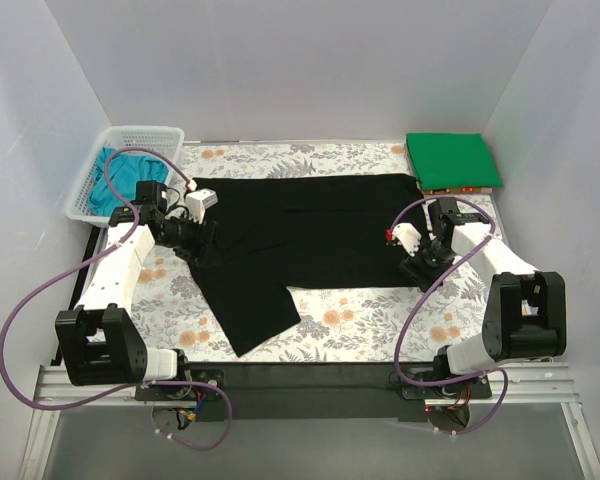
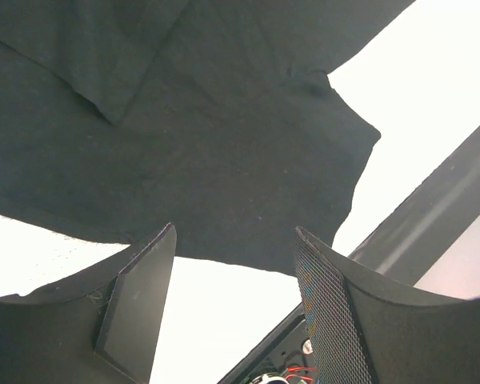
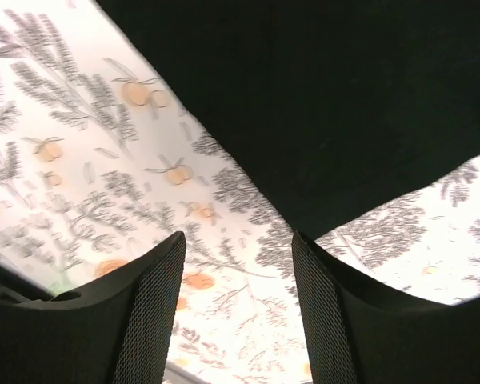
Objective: Fold and stack the t-shirts
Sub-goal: Fold the tshirt
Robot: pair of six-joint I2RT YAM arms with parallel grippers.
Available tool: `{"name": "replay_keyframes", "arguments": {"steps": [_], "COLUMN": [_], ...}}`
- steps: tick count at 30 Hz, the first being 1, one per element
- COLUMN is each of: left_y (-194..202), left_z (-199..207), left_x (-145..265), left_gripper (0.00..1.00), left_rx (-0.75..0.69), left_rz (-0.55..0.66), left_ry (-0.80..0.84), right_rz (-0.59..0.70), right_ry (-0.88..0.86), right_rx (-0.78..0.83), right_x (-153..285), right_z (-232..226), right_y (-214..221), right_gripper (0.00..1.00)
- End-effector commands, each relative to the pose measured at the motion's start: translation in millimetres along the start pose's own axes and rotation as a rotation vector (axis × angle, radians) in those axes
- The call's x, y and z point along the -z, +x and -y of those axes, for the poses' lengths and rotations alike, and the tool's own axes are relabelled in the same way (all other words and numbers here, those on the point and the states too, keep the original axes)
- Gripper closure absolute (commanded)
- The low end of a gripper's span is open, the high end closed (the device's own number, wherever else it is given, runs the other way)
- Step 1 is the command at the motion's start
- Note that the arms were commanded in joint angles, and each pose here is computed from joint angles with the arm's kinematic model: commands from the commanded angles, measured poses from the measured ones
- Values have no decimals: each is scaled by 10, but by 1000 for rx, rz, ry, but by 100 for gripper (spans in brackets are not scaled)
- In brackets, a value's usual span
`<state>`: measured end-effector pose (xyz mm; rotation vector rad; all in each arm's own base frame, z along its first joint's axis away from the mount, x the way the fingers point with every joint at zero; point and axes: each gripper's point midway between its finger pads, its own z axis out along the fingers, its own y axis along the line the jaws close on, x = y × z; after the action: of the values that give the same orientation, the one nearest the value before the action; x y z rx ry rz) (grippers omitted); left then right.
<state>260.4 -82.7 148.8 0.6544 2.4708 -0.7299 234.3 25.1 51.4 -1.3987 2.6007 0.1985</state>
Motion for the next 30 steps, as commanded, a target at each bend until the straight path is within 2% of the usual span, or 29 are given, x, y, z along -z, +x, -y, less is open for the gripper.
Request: {"name": "replay_keyframes", "arguments": {"steps": [1,10,17,22,28,30], "left_y": [15,108,130,119,149,162], "left_z": [83,24,14,-7,-48,-93], "left_x": [24,-15,-57,-64,-82,-82], "left_gripper": [41,42,42,42,42,42], "left_rx": [-16,-10,7,9,17,12], "left_rz": [20,-7,-17,-17,-28,-31], "left_ry": [28,5,17,10,-10,-33], "right_rz": [-3,-47,-54,-55,-72,-81], "right_ry": [97,116,145,143,126,117], "right_rx": [58,52,47,56,41,34], "right_x": [-32,-225,-201,-197,-364,-411], "right_z": [239,340,400,357,365,366], "right_y": [29,174,245,279,333,372], "right_gripper": [39,46,49,55,58,64]}}
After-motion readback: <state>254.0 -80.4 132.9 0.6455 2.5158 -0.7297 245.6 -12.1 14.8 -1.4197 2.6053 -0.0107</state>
